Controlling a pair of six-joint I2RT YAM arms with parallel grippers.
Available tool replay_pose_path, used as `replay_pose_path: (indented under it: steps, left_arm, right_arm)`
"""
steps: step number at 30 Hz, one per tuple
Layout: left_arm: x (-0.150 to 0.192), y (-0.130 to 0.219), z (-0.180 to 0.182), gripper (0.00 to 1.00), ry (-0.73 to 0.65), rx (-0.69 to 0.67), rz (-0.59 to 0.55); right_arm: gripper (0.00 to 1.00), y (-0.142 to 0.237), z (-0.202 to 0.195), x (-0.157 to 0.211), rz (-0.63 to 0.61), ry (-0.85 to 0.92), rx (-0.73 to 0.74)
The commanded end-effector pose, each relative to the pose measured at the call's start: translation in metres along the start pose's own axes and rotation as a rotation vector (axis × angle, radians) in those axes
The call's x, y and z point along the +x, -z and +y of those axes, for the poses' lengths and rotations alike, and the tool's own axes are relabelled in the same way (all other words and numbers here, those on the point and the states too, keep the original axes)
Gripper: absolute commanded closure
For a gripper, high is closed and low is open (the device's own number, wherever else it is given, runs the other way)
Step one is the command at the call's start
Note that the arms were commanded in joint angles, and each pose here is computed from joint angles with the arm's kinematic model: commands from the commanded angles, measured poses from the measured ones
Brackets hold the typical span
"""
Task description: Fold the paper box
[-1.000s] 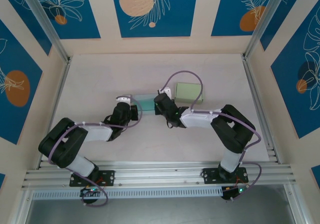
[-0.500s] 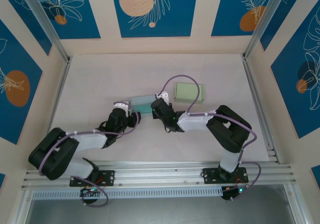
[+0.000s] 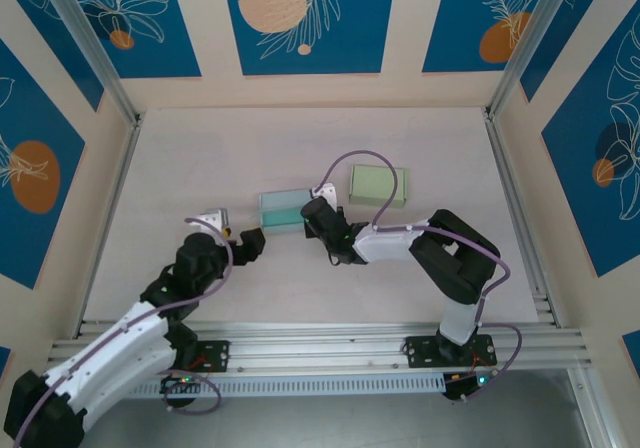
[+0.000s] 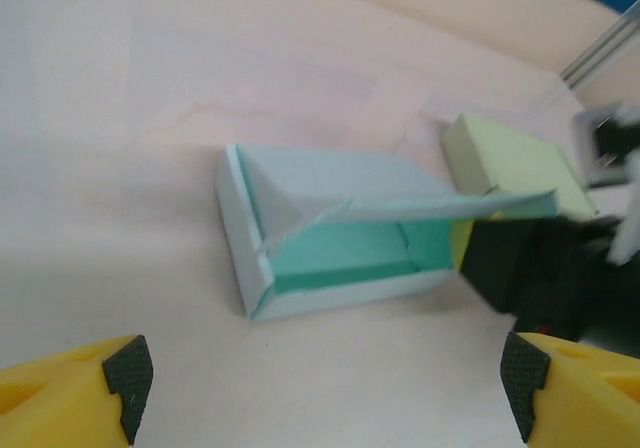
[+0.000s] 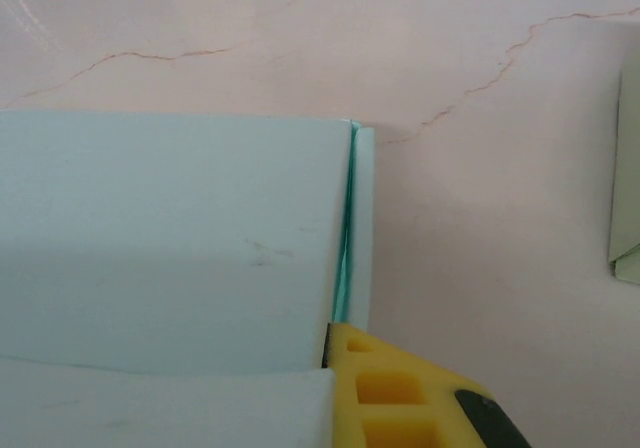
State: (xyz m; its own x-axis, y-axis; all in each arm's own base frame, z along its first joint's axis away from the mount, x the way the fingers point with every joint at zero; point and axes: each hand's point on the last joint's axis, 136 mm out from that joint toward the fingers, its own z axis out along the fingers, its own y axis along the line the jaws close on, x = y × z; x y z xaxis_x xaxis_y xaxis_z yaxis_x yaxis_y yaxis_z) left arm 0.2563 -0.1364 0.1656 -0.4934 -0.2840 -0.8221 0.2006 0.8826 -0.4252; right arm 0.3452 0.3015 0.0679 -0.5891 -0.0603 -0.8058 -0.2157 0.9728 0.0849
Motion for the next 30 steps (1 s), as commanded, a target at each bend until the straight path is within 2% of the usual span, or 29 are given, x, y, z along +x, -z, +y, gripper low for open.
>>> replay_pose_path:
  steps: [1, 4, 6, 8, 12, 15, 20, 25, 30]
  left_arm:
    - [-0.035, 0.005, -0.005, 0.07, -0.098, -0.059, -0.002]
    - [-0.053, -0.016, -0.013, 0.04, -0.221, -0.093, 0.062]
    - [-0.055, -0.038, -0.021, 0.08, -0.317, -0.095, 0.144]
    - [-0.054, -0.058, -0.027, 0.11, -0.366, -0.092, 0.207]
    - [-0.049, -0.096, -0.034, 0.17, -0.407, -0.074, 0.251]
    - [-0.035, -0.12, -0.034, 0.25, -0.397, -0.052, 0.324]
    - [-0.005, -0.141, -0.024, 0.45, -0.349, -0.034, 0.405]
    - [0.021, -0.148, -0.018, 0.53, -0.283, -0.011, 0.444]
    - [0.036, -0.156, -0.005, 0.59, -0.25, -0.034, 0.472]
  right_arm:
    - [0.91, -0.002, -0.003, 0.03, 0.097, 0.072, 0.026]
    - [0.91, -0.002, 0.0, 0.028, 0.092, 0.085, 0.024]
    - [0.91, -0.002, 0.002, 0.027, 0.09, 0.098, 0.03]
    - [0.91, -0.002, 0.003, 0.029, 0.095, 0.111, 0.037]
    - [0.91, -0.003, 0.003, 0.032, 0.104, 0.117, 0.045]
    - [0.9, -0.003, 0.003, 0.035, 0.109, 0.118, 0.044]
    - [0.9, -0.001, 0.002, 0.04, 0.118, 0.123, 0.05]
    - [0.88, -0.002, -0.001, 0.044, 0.124, 0.132, 0.065]
    - [0.74, 0.005, 0.0, 0.047, 0.133, 0.151, 0.067]
